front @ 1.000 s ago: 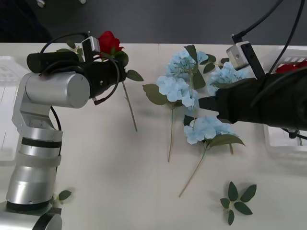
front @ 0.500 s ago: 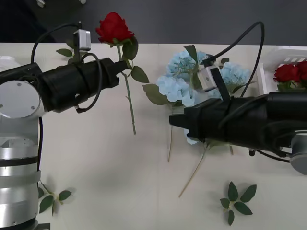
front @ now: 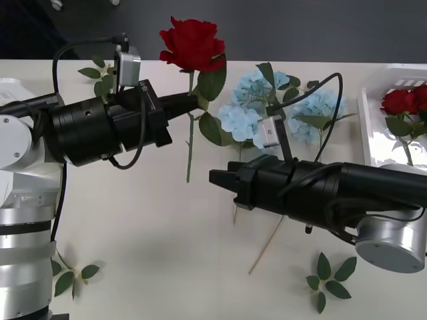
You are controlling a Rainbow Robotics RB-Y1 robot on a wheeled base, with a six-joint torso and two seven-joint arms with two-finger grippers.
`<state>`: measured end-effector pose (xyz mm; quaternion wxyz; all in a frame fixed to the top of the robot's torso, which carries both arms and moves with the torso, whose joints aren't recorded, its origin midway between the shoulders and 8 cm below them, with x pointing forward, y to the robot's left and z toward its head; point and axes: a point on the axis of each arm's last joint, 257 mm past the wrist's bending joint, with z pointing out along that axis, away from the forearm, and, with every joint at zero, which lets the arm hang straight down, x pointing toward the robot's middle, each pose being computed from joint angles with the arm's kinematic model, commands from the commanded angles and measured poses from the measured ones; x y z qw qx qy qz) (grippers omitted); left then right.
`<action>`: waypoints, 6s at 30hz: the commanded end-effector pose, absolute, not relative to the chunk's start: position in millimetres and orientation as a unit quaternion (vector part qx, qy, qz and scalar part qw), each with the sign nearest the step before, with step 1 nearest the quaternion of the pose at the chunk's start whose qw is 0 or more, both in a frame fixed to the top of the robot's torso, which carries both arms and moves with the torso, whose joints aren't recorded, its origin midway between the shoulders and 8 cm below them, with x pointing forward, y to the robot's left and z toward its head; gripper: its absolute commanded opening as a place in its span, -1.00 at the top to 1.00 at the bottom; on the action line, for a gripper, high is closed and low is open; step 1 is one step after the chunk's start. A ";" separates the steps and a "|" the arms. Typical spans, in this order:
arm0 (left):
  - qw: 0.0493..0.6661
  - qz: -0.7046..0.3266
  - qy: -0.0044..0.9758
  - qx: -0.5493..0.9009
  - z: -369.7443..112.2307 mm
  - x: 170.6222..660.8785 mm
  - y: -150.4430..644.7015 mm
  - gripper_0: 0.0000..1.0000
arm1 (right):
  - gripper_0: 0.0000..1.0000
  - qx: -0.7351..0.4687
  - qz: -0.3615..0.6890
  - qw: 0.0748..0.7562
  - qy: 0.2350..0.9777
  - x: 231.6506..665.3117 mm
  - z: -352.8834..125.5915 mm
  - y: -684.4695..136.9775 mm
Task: Put the red flowers into the right box and the blue flowers into the left box
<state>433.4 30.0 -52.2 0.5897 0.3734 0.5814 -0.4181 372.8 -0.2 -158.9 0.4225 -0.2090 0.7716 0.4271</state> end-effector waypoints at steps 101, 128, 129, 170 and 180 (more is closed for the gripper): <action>0.596 -0.550 0.457 0.366 -11.2 359.9 28.1 -0.93 | 1.00 -0.317 0.356 0.570 0.669 406.3 -128.3 -46.4; 0.544 -0.256 0.654 0.459 -113.2 396.5 193.1 -1.00 | 1.00 -0.063 0.065 0.397 0.914 456.1 -116.3 -338.5; 0.544 -0.251 0.654 0.462 -113.9 396.1 196.2 -1.00 | 1.00 -0.058 0.060 0.393 0.916 456.0 -116.7 -344.6; 0.492 -0.115 0.729 0.461 -132.0 395.2 309.0 -1.00 | 0.99 0.059 -0.158 0.337 0.926 460.1 -193.4 -568.1; 0.492 -0.115 0.729 0.461 -132.0 395.2 309.0 -1.00 | -0.51 -0.012 -0.165 0.358 0.919 486.1 -206.1 -536.4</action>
